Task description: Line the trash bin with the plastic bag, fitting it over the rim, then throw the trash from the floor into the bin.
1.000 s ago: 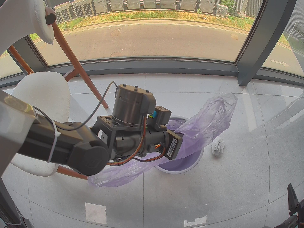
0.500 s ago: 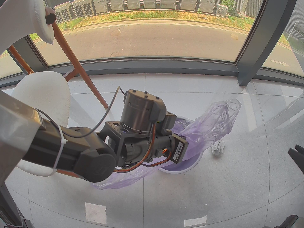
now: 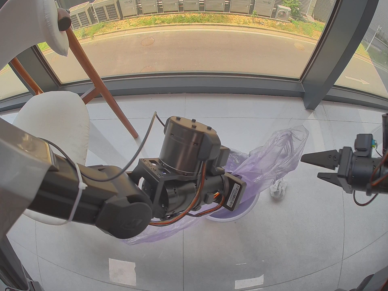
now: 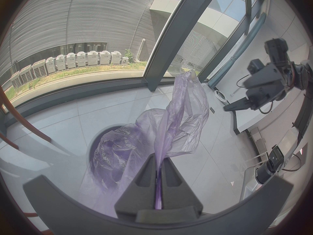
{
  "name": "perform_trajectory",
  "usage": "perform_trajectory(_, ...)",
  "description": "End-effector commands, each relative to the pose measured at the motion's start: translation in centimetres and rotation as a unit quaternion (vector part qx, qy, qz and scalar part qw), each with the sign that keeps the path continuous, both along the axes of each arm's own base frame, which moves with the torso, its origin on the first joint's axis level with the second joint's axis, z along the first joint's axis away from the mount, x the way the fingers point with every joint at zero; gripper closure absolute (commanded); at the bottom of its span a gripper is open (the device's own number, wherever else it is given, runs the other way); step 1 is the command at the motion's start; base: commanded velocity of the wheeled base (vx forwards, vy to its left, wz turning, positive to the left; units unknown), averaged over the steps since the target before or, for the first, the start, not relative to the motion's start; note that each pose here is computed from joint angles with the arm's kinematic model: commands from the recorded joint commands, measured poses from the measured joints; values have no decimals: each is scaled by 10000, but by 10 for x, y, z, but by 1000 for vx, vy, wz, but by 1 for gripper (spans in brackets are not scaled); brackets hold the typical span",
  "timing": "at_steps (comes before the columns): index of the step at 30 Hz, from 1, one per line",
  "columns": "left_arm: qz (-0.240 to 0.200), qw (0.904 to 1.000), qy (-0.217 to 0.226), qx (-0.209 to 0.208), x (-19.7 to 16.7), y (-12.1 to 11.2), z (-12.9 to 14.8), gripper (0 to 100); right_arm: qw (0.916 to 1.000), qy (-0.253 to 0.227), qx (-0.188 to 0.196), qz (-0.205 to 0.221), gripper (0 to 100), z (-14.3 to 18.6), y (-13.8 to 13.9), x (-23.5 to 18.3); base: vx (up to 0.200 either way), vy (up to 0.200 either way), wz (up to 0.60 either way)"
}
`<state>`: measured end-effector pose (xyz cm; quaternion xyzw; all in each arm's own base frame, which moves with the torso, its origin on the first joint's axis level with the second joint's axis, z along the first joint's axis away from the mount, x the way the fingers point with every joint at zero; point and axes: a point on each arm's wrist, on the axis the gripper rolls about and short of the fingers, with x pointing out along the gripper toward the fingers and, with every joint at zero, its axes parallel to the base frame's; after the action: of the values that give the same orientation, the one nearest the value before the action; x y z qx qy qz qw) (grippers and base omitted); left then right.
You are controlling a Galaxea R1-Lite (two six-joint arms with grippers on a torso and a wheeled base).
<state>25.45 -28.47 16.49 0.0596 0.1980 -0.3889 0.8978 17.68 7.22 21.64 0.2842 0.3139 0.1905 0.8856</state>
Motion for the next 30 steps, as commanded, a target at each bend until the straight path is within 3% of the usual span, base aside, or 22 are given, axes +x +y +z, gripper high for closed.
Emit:
perform_trajectory(1, 23, 10000, -4, -24, -2, 0, 2, 100, 9983, 536, -207, -62, 0, -19, 24, 51, 0, 0, 0)
perform_trajectory(16, 54, 10000, 16, -1, 0, 1, 0, 100, 9970, 581, -327, -395, 0, -26, 27, 83, 0, 0, 0)
perform_trajectory(17, 46, 10000, 13, -9, 1, 0, -1, 100, 9970, 579, -331, -394, 100, -26, 27, 84, 0, 0, 0)
perform_trajectory(26, 29, 9999, 87, 49, 2, -2, -8, 100, 9979, 511, -335, -224, 100, -31, 41, 87, 0, 0, 0)
perform_trajectory(30, 36, 10000, 69, 34, 2, -2, -6, 100, 9973, 389, -492, -379, 100, -32, 43, 91, 0, 0, 0)
